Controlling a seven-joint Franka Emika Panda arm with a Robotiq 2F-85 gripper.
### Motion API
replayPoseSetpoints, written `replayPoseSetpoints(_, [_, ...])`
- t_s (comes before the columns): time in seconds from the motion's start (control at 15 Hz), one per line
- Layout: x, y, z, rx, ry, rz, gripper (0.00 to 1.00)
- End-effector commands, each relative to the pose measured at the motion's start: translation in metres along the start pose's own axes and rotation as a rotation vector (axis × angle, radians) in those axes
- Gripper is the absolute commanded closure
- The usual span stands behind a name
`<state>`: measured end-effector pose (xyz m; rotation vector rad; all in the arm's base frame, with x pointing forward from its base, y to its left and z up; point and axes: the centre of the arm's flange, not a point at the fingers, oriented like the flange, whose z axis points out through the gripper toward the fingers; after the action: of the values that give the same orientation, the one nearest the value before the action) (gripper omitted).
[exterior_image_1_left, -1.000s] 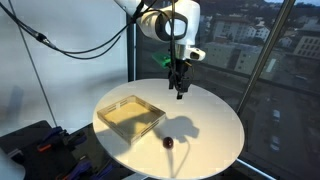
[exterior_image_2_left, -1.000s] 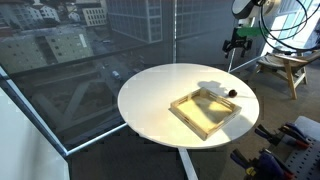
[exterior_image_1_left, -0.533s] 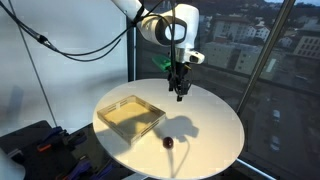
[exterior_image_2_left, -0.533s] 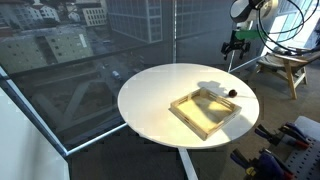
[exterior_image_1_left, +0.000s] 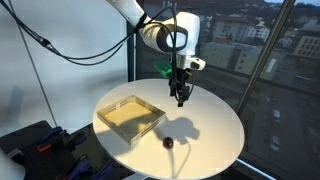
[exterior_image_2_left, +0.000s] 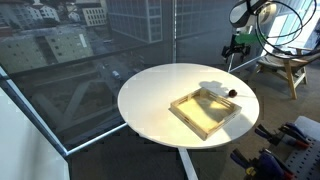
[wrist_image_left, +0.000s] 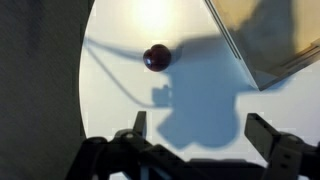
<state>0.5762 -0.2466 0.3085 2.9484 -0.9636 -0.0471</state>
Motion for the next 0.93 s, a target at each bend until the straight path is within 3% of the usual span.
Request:
replayPoseSetpoints(0.0, [0.006, 0.011, 0.007, 0.001, -0.001, 0.026, 0.0])
replayPoseSetpoints(0.87, [0.004, 0.026, 0.052, -0.048, -0.06, 0.036, 0.0])
